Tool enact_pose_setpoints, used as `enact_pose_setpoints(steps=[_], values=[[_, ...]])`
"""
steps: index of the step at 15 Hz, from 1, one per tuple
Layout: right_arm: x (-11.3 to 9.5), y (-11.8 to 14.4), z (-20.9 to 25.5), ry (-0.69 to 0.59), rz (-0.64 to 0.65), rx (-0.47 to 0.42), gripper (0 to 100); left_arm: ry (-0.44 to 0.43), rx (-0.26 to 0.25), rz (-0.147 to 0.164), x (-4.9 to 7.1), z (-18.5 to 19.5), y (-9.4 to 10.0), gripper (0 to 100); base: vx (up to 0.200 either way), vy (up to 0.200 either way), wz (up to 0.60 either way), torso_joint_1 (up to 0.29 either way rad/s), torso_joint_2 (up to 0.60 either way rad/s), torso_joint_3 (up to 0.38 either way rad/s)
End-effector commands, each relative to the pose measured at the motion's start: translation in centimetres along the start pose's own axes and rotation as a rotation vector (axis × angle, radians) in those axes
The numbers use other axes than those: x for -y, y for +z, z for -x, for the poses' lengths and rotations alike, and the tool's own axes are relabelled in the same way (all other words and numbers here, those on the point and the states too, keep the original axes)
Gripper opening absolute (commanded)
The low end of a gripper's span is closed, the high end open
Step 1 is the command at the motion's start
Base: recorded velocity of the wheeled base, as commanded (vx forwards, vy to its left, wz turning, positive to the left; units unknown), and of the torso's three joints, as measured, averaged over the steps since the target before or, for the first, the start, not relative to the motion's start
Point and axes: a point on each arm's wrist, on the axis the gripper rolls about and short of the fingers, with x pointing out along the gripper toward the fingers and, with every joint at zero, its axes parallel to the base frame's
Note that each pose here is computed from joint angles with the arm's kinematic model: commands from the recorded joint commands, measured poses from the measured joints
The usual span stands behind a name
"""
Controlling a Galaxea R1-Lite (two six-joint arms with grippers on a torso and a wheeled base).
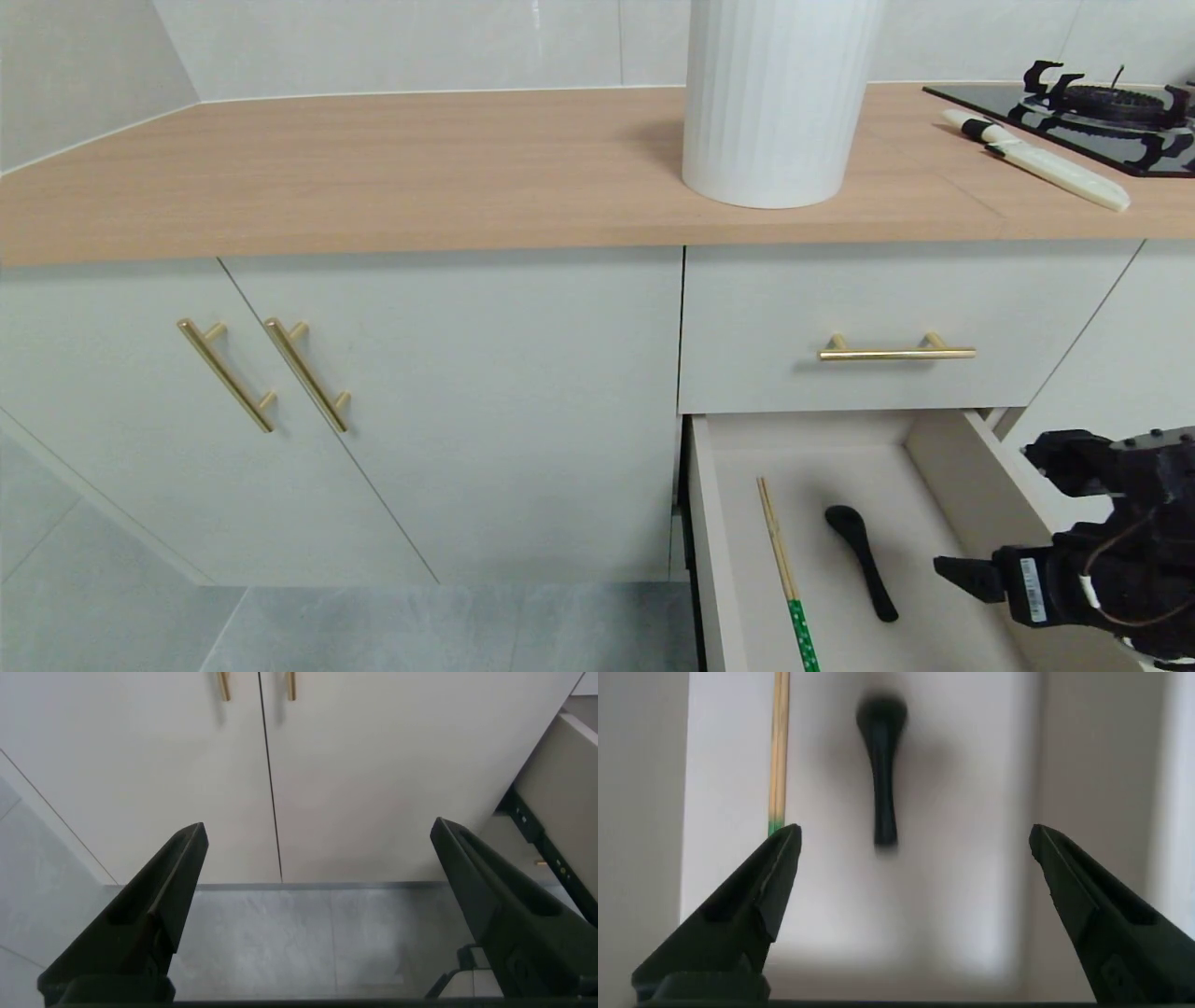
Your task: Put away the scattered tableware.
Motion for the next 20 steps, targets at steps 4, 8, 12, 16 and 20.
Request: enact_pose_setpoints(steps=[4, 8, 12, 16, 20], values=[[0.7, 0.6, 5.8, 0.035, -0.008, 0.135, 100, 0.0, 0.0, 0.001, 0.0, 0.0, 0.0, 100, 0.0, 0.0, 0.0, 0.0, 0.0, 0.0], [0.7, 0.3, 6.5, 0.051, -0.002, 0.146, 100, 0.002, 0.0, 0.002, 0.0, 0.0, 0.0, 100, -0.15, 0.0, 0.0, 0.004, 0.0, 0.002], [0.1, -0.7, 8.4, 0.127, 0.061, 0.128, 100, 0.0, 0.0, 0.002, 0.0, 0.0, 0.0, 100, -0.2, 0.0, 0.0, 0.0, 0.0, 0.005], [-0.4, -1.9, 8.9, 0.173, 0.127, 0.064, 100, 0.0, 0.0, -0.001, 0.0, 0.0, 0.0, 100, -0.1, 0.0, 0.0, 0.004, 0.0, 0.001], [-1.1, -3.2, 8.4, 0.238, 0.206, -0.083, 100, 0.002, 0.0, 0.001, 0.0, 0.0, 0.0, 100, 0.0, 0.0, 0.0, 0.0, 0.0, 0.0]])
